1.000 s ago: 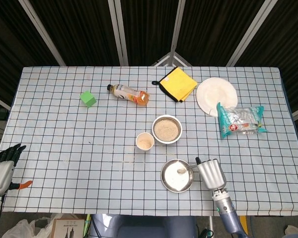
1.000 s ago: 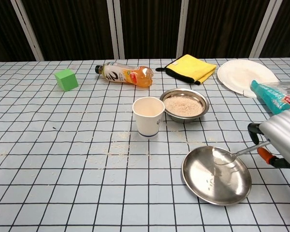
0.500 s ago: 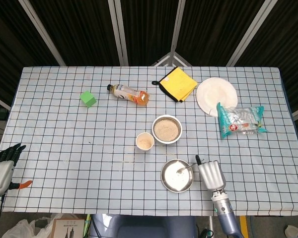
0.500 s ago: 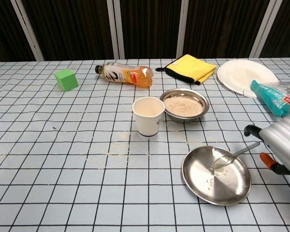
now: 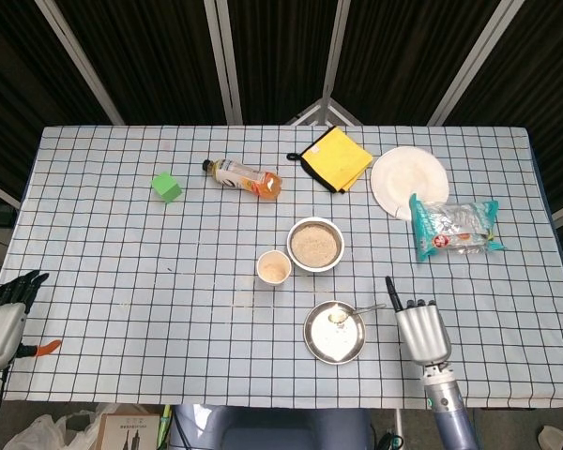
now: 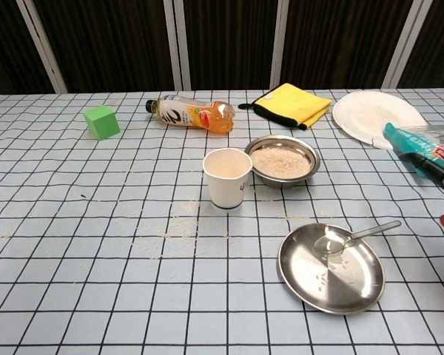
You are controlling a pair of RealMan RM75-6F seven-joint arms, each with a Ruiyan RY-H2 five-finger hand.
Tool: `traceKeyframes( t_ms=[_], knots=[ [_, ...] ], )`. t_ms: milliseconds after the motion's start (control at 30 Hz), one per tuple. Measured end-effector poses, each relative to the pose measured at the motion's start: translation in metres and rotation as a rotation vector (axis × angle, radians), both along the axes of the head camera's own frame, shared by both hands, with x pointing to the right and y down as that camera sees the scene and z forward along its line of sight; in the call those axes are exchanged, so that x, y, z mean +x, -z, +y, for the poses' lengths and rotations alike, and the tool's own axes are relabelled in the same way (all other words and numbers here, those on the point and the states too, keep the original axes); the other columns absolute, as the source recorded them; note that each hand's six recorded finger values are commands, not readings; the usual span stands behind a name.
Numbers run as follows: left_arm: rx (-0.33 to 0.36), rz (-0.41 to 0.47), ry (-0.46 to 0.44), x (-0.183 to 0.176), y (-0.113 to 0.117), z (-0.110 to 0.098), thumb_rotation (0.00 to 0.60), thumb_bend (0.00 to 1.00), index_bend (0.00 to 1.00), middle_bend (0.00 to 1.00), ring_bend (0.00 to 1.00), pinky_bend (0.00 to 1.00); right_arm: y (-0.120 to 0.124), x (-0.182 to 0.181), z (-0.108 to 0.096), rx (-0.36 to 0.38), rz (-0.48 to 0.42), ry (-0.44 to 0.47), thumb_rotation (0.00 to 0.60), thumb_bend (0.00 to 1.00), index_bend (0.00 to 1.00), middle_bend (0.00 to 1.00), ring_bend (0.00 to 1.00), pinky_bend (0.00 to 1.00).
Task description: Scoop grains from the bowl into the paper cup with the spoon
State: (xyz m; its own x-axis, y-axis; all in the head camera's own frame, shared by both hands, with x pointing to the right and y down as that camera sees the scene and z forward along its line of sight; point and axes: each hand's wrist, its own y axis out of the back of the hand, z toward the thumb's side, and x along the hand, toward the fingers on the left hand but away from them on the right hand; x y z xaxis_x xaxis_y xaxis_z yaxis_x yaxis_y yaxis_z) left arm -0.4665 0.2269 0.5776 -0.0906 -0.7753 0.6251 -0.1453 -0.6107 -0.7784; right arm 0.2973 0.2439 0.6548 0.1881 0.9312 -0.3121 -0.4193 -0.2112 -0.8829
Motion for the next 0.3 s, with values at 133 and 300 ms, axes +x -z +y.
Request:
traceKeyframes(
  t_ms=[133,300],
  knots=[
    [0.014,0.023,-0.019,0.003,0.002,-0.001,0.600,0.00,0.00,0.00,0.00,0.00,0.019,0.024,-0.001,-0.004,-0.037,-0.061,0.600,0.37,0.00,0.18,0.13,0.32],
    [0.035,0.035,-0.066,0.007,0.004,0.000,0.600,0.00,0.00,0.00,0.00,0.00,0.045,0.053,0.000,-0.029,-0.085,-0.140,0.600,0.28,0.00,0.00,0.00,0.16]
  ],
)
